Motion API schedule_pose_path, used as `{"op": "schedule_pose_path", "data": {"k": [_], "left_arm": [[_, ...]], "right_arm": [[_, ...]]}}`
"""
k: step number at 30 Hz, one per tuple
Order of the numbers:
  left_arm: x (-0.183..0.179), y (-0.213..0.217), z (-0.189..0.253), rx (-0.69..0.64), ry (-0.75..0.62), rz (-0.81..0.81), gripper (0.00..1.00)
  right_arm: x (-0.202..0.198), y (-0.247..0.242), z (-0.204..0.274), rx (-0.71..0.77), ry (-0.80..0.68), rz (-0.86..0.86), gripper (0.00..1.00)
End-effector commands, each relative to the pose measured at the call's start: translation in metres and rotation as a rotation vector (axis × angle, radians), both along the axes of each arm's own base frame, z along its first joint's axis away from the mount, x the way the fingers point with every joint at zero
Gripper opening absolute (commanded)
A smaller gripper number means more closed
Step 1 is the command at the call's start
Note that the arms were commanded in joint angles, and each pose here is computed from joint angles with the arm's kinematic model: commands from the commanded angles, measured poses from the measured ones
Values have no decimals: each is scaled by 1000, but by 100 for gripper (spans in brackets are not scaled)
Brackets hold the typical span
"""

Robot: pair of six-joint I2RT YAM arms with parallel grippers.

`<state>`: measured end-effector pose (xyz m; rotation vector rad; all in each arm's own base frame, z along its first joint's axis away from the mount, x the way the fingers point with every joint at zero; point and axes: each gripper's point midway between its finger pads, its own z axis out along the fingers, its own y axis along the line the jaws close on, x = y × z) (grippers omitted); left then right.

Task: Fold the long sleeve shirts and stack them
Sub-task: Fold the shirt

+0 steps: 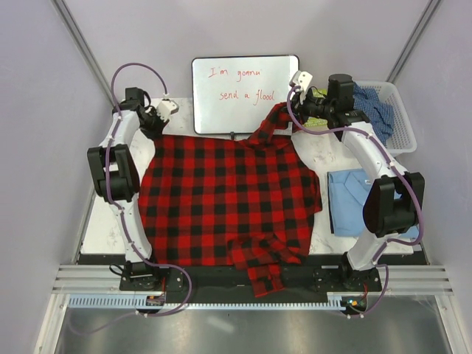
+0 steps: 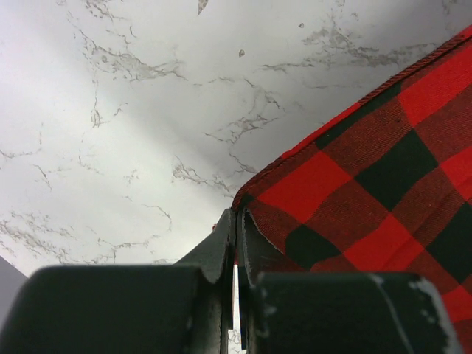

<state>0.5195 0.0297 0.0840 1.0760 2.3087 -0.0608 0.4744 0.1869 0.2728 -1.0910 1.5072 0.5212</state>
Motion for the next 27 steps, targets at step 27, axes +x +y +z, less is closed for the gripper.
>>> {"op": "schedule_pose_path", "data": {"k": [27], "left_arm": [[-128,-4,50,104,-106,-189,2]], "right_arm": [[-130,-16,17,-35,106,26,0]]}}
